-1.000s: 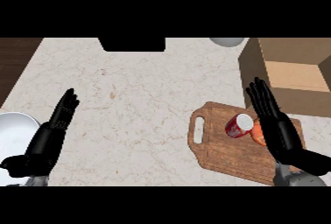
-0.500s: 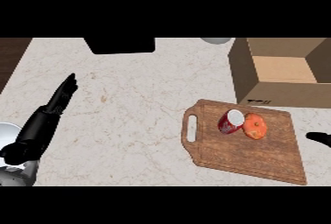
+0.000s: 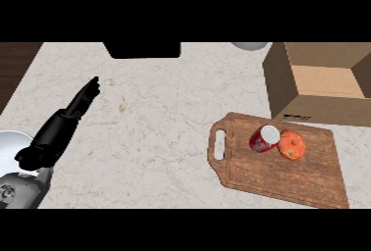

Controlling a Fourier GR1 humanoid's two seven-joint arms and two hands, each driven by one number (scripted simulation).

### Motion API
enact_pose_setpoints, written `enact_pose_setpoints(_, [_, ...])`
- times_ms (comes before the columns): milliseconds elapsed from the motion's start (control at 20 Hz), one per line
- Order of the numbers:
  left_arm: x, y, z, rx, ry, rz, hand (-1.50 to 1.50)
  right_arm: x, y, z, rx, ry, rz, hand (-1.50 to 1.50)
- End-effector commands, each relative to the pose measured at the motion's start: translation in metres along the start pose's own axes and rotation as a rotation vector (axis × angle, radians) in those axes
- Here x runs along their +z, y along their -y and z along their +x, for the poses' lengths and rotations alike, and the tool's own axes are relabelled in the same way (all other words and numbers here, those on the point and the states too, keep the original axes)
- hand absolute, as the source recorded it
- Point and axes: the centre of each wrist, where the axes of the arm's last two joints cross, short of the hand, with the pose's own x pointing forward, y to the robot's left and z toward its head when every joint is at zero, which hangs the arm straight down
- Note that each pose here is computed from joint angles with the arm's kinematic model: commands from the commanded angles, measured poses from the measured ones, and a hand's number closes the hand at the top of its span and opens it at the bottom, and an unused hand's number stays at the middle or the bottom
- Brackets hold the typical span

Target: Pick the squash from the cutting board and place it in the cardboard box

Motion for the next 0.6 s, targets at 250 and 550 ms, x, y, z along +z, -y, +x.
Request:
enact_pose_setpoints(250, [-0.022, -0.003, 0.009, -0.024, 0.013, -0.026, 0.0, -0.028, -0.007, 0.047, 0.352, -0.09, 0.378, -1.5])
enact_pose_setpoints(550, [-0.021, 0.003, 0.009, -0.006, 0.016, -0.016, 0.0, -0.042, -0.022, 0.098, 0.472, -0.154, 0.539, -1.5])
